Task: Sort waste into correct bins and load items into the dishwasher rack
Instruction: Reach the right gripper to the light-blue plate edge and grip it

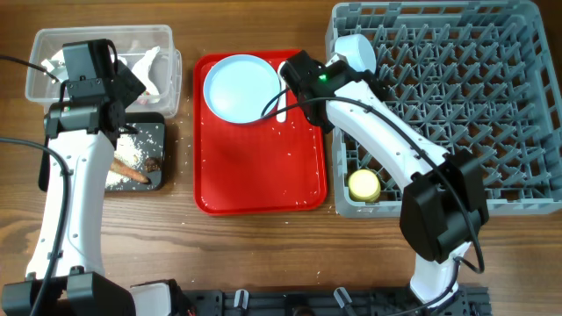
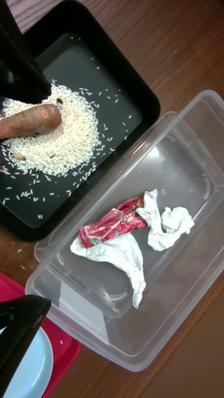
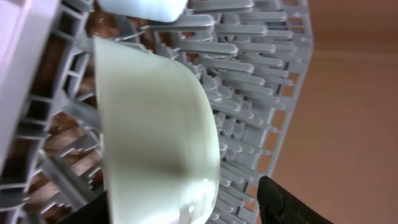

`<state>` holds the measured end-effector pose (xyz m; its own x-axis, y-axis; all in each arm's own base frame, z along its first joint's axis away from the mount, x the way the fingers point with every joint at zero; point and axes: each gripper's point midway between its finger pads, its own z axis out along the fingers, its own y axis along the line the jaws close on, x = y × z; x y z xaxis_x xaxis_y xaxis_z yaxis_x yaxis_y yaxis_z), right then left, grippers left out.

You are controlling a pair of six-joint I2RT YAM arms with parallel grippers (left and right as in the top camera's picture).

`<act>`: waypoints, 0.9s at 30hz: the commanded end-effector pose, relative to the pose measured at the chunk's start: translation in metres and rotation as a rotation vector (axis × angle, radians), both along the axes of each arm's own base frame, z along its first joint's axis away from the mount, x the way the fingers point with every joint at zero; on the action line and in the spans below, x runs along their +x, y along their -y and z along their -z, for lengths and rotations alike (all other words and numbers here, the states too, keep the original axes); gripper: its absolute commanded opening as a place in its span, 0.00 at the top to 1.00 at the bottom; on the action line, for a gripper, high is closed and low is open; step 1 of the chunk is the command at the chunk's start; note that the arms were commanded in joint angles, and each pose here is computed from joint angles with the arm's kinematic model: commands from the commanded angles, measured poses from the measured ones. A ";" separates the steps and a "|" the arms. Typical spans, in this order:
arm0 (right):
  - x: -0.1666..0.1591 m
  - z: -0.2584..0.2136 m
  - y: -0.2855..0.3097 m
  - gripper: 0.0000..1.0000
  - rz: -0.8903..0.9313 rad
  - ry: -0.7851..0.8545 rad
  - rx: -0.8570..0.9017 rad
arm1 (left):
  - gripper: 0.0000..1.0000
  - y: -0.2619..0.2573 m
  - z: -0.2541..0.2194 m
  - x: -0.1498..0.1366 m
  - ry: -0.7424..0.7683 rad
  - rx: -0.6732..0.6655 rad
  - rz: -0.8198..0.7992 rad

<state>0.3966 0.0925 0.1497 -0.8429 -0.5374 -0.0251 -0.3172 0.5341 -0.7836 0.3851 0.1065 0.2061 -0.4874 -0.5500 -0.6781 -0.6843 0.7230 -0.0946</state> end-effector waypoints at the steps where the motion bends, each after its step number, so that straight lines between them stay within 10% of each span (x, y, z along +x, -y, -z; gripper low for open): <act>1: -0.003 0.012 -0.006 0.36 -0.001 -0.045 0.048 | 0.00 -0.005 -0.008 0.000 0.024 0.010 -0.026; 13: -0.005 0.002 -0.037 0.01 -0.025 -0.046 0.296 | 0.00 -0.004 -0.008 0.000 0.024 0.011 -0.026; 27: -0.009 -0.063 -0.215 0.00 -0.338 -0.156 1.298 | 0.00 -0.004 -0.008 0.000 0.024 0.010 -0.026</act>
